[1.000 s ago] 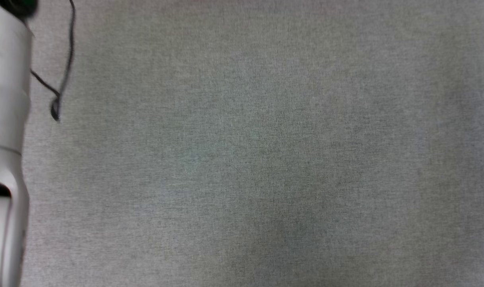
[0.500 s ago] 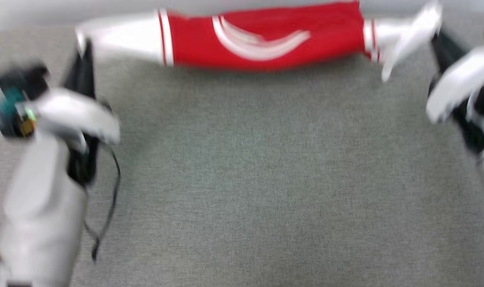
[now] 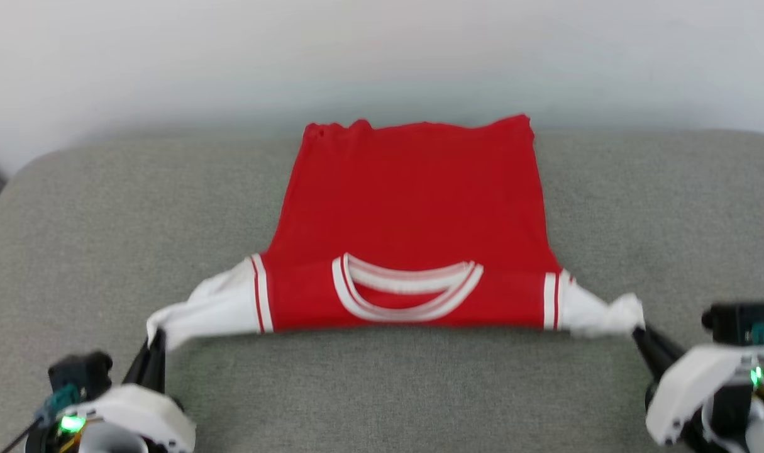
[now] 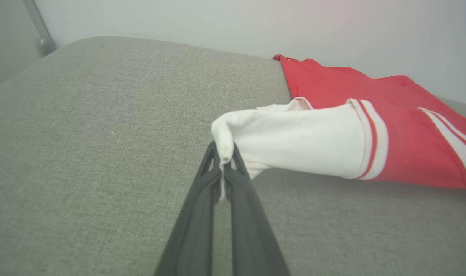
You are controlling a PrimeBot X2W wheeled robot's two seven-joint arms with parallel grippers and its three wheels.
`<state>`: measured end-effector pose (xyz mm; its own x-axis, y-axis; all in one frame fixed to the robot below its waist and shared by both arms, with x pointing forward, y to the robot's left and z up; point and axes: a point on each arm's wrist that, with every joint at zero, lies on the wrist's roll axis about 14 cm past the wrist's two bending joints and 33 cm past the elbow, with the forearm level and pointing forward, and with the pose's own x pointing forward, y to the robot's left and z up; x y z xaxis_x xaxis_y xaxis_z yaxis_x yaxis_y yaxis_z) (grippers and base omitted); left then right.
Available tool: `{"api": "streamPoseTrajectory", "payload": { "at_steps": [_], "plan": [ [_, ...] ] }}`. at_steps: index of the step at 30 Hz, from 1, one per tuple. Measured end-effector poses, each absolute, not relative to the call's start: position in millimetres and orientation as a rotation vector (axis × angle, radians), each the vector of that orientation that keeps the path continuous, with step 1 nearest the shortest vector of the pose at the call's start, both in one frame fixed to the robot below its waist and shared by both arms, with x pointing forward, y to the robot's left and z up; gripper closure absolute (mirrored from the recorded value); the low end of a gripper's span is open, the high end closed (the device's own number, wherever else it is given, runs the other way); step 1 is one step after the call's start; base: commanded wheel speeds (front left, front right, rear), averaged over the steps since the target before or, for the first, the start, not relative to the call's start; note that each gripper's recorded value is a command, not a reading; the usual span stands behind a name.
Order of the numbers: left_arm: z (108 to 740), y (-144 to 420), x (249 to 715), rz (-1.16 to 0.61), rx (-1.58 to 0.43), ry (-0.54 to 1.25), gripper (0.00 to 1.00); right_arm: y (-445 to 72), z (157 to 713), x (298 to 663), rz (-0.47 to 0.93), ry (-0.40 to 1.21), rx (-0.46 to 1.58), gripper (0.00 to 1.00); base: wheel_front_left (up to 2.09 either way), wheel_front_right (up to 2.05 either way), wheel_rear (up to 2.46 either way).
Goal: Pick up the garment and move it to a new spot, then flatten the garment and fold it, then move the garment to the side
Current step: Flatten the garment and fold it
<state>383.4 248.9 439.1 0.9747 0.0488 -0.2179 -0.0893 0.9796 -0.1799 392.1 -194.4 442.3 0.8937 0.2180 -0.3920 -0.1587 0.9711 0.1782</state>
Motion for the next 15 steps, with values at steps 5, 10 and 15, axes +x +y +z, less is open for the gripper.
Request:
{"api": "streamPoseTrajectory", "payload": {
  "at_steps": [5, 10, 15],
  "plan": [
    [427, 250, 331, 0.097, -0.185, 0.285, 1.00, -188, 424, 331, 0.176, 0.525, 0.194, 1.00, 0.00, 0.00, 0.00],
    [423, 254, 295, 0.140, -0.193, 0.331, 1.00, -189, 407, 281, 0.144, 0.649, 0.210, 1.00, 0.00, 0.00, 0.00],
    [413, 250, 274, 0.156, -0.199, 0.402, 1.00, -188, 385, 242, 0.124, 0.820, 0.209, 1.00, 0.00, 0.00, 0.00]
  ]
}}
